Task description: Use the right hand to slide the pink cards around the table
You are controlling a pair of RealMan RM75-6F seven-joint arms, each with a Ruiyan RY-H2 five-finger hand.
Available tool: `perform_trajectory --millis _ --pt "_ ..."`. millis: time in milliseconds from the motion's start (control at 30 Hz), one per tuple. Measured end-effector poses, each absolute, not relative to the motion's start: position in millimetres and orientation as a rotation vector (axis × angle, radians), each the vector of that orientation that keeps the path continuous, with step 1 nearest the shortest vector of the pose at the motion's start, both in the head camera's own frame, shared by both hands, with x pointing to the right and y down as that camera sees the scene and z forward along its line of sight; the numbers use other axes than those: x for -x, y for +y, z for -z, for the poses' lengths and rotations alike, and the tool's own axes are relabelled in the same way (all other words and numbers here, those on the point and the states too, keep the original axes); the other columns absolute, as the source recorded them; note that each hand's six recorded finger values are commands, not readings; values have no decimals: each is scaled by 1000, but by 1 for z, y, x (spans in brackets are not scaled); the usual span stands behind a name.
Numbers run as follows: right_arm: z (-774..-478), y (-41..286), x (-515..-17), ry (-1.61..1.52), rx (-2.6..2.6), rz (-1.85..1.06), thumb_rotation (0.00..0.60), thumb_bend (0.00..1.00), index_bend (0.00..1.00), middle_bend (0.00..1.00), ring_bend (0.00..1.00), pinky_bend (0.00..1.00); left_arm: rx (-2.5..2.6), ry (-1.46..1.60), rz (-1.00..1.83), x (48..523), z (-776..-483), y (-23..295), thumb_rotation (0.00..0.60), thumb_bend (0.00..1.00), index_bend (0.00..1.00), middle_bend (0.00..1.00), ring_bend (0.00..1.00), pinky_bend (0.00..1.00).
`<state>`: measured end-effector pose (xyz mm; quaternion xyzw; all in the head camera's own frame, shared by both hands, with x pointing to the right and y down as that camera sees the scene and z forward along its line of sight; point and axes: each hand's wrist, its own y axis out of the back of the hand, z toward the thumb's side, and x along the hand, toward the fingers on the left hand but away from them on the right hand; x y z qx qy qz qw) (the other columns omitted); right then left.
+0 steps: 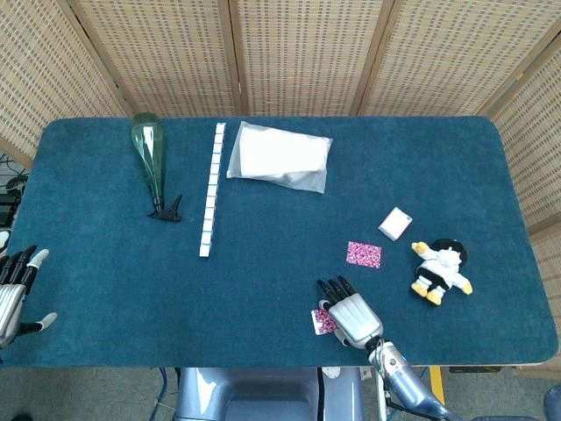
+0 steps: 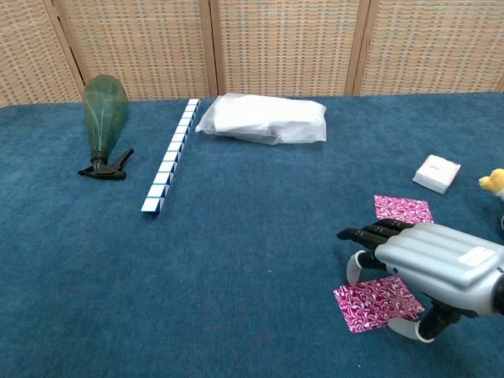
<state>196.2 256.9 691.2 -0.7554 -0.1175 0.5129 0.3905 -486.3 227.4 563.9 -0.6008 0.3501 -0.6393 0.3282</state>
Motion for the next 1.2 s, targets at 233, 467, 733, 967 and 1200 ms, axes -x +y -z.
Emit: perform_trajectory --millis 233,467,733,967,1200 --pt "-691 258 -197 -279 1919 -1307 600 361 328 0 0 19 1569 913 1676 486 -564 228 600 9 0 0 0 0" --pt "-690 257 -198 -281 1910 -1309 600 337 283 0 0 19 1569 912 1676 486 -564 228 600 9 0 0 0 0" --pt "-688 257 -197 -283 1914 -1303 600 311 248 0 0 19 1568 912 1677 486 -564 228 600 8 0 0 0 0" --pt "-684 254 -196 -304 1922 -1297 600 311 249 0 0 19 1569 912 1677 486 -564 228 600 8 0 0 0 0" --pt "-667 221 -199 -461 1921 -1289 600 311 249 0 0 19 1569 913 1677 486 -564 228 600 8 0 0 0 0"
